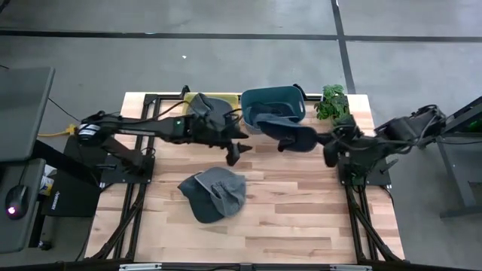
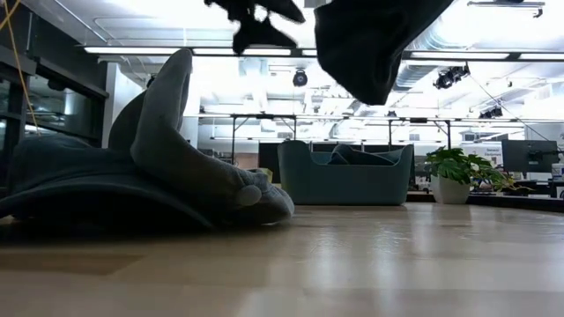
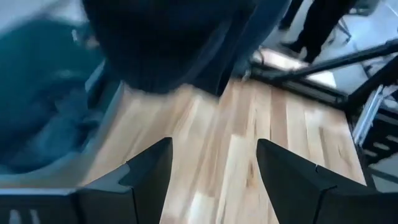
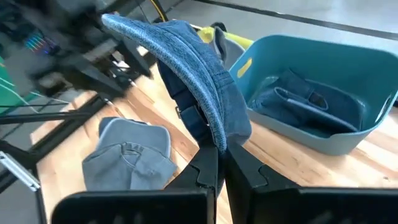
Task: Pick & Place hat
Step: Put the right blue cap into the blue bin
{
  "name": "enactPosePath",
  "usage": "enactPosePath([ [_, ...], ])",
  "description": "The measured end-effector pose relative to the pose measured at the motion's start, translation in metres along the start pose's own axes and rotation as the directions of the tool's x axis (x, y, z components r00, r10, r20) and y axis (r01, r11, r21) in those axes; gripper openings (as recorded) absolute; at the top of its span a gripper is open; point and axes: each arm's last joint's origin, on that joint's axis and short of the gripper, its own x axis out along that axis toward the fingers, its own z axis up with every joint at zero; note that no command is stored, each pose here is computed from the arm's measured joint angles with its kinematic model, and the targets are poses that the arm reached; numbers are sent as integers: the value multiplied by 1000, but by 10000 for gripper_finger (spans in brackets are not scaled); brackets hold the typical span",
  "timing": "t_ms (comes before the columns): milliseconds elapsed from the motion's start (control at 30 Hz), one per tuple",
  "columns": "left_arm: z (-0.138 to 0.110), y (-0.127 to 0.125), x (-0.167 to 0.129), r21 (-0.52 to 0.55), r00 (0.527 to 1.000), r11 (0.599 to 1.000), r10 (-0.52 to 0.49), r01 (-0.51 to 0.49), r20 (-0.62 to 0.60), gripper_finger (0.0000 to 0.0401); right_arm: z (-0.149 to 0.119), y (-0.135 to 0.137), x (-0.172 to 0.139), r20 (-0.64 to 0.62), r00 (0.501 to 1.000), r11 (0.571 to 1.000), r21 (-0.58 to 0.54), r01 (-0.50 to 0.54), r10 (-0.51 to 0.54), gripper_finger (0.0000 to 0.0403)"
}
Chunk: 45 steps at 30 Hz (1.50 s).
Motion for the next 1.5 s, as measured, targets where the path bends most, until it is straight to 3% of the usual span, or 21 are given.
enactPosePath([
  [267, 13, 29, 44, -138, 980, 982, -103, 128, 171, 229, 11, -34, -26, 28, 998, 999, -3, -48, 49, 5],
  [533, 15, 50, 72, -180, 943, 963, -140, 200, 302, 229, 18, -67, -48, 61, 993, 995, -7, -104, 104, 5],
  [700, 16, 59, 89, -204, 893, 940, -171, 275, 416, 229, 21, -85, -60, 80, 986, 989, 2, -149, 148, 5],
  [800, 18, 62, 99, -199, 837, 922, -191, 332, 513, 229, 22, -93, -65, 85, 981, 985, 10, -175, 174, 5],
  [1000, 30, 66, 109, -191, 787, 909, -198, 370, 584, 229, 22, -99, -68, 81, 976, 978, 25, -205, 202, 5],
  [1067, 29, 66, 115, -192, 803, 905, -220, 381, 554, 229, 22, -99, -68, 74, 975, 977, 27, -211, 208, 5],
  [1200, 51, 61, 118, -130, 765, 909, -247, 395, 595, 229, 23, -98, -69, 84, 974, 976, 38, -214, 210, 4],
  [1333, 52, 60, 129, -134, 790, 900, -283, 414, 545, 229, 24, -96, -69, 94, 970, 972, 44, -230, 225, 4],
  [1500, 64, 54, 136, -93, 763, 885, -335, 455, 553, 229, 24, -96, -69, 97, 969, 972, 43, -231, 226, 4],
])
